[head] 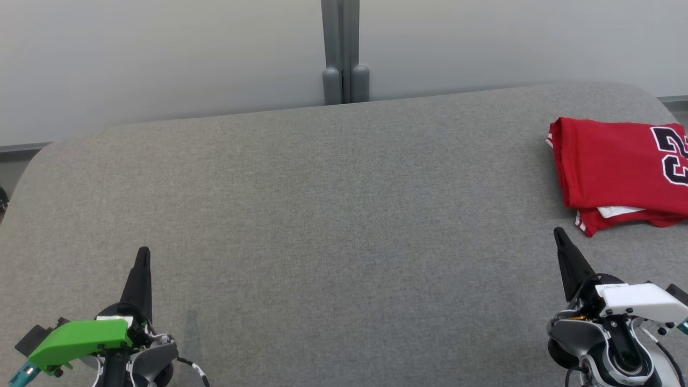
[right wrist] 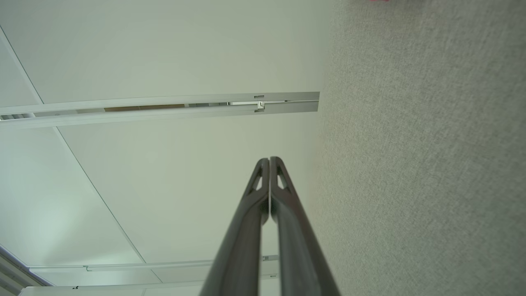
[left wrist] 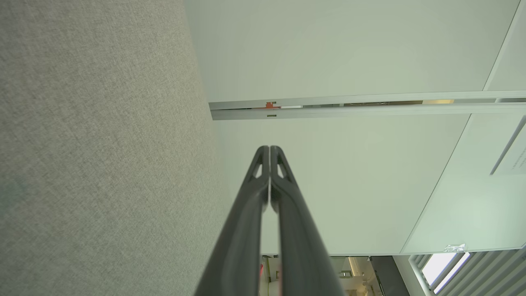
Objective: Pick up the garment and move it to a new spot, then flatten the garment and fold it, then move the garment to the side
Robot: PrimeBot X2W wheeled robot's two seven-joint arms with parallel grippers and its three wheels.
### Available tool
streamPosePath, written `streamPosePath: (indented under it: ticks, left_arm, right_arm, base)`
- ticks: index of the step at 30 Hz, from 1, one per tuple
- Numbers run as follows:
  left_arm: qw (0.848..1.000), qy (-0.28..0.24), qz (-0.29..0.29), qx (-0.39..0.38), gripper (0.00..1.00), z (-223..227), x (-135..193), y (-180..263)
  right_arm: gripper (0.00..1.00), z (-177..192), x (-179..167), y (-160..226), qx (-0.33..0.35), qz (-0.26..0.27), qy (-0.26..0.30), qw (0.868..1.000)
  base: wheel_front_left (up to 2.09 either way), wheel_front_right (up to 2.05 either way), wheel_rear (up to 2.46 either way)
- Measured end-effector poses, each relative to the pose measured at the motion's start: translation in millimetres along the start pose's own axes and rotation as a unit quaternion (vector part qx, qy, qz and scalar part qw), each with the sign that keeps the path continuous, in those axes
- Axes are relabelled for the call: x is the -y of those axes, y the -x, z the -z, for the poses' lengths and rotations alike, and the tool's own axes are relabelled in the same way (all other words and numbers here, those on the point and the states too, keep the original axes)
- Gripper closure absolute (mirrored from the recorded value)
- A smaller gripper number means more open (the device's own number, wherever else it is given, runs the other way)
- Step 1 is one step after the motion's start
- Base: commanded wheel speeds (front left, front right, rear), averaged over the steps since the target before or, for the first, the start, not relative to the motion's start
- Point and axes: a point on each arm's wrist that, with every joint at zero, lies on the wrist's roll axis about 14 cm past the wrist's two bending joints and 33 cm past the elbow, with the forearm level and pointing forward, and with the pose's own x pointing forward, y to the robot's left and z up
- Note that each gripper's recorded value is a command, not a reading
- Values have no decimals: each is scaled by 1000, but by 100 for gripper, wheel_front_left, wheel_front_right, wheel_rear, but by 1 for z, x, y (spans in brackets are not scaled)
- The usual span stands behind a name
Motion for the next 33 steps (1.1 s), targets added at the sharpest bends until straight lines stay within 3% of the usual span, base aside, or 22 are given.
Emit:
streamPosePath:
  ticks: [33]
  left_arm:
    - [1000, 0, 0, 0, 100, 0, 0, 0]
  right_arm:
    - [100, 0, 0, 0, 0, 0, 0, 1000]
  base:
    - [0, 0, 0]
